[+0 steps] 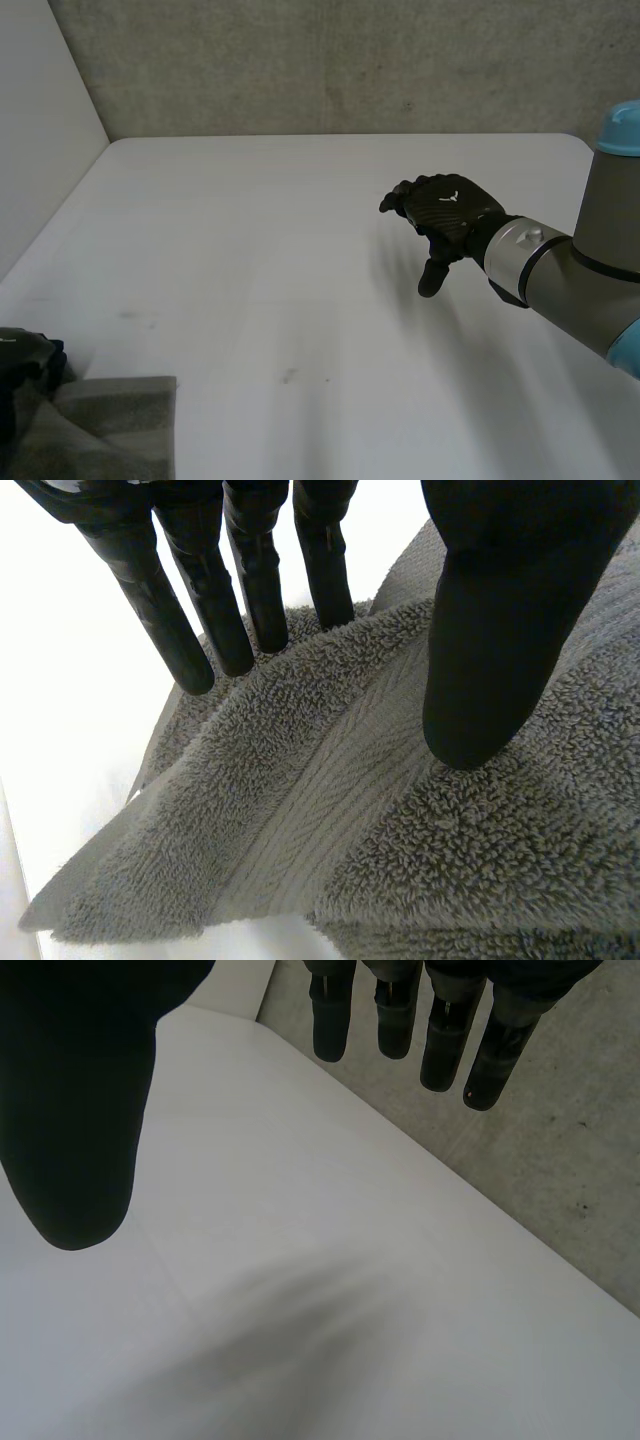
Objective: Fold the laundry
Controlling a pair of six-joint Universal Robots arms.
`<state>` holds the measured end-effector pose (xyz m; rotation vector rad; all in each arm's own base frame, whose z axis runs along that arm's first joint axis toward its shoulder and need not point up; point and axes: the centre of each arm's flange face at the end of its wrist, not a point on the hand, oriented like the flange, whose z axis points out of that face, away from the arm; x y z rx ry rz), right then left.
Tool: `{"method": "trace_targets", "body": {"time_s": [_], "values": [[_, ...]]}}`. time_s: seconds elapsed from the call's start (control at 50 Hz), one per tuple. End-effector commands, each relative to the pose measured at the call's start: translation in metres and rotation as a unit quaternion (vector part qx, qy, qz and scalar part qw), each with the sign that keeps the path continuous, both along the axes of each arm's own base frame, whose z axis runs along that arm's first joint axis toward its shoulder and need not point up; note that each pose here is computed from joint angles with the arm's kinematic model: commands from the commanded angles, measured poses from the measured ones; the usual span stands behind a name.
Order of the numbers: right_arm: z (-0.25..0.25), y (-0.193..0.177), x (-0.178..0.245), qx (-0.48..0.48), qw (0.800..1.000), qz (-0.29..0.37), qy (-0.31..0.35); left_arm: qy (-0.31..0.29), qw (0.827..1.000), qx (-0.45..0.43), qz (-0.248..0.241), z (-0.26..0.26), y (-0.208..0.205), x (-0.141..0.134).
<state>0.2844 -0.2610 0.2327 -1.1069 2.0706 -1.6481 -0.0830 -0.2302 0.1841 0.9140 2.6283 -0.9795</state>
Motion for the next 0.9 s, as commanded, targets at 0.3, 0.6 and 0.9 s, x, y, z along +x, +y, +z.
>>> {"method": "trace_targets", "body": {"time_s": [0.3,0.6,0.9], "values": [[0.003,0.002,-0.001,-0.003,1.0,0.0,-0.001,-0.011,0.999,-0.045,-0.024,0.0,-0.01,-0.007],[0.01,-0.005,-0.004,-0.018,1.0,-0.007,-0.006,0.149,0.953,-0.217,-0.15,0.083,-0.03,-0.123],[0.057,-0.05,-0.048,-0.091,0.987,-0.129,-0.026,0.175,0.931,-0.22,-0.234,0.043,-0.044,-0.259]]}}
